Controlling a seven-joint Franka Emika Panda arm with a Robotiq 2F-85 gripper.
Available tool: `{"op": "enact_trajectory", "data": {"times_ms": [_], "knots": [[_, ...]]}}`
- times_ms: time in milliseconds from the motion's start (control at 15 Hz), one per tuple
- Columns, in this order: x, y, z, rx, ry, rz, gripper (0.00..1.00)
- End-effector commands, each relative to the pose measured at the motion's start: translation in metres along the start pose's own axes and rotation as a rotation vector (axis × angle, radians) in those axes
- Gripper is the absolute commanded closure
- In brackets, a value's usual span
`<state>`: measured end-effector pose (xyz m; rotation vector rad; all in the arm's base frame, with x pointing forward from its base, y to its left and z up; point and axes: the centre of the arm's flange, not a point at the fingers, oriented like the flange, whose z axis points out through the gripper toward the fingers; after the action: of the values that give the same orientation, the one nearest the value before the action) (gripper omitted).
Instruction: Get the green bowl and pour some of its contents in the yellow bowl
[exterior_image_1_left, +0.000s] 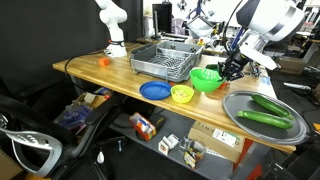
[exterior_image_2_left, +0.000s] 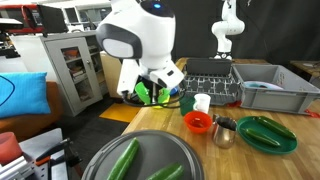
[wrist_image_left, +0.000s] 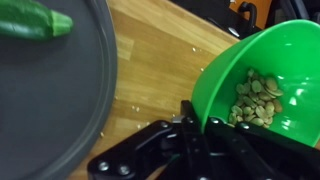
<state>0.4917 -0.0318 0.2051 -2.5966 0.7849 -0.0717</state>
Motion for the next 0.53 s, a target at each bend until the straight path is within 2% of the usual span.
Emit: {"op": "enact_trajectory", "data": {"times_ms": [0, 133, 267, 467], "knots": [[-0.061, 0.037, -0.003, 0.068, 0.02, -0.008, 0.99], [-0.069, 0.051, -0.003, 0.097, 0.038, -0.002, 0.99], [-0.063, 0.058, -0.006, 0.127, 0.073, 0.002, 0.99], [-0.045, 0.061, -0.007, 0.08, 0.098, -0.007, 0.99]]}}
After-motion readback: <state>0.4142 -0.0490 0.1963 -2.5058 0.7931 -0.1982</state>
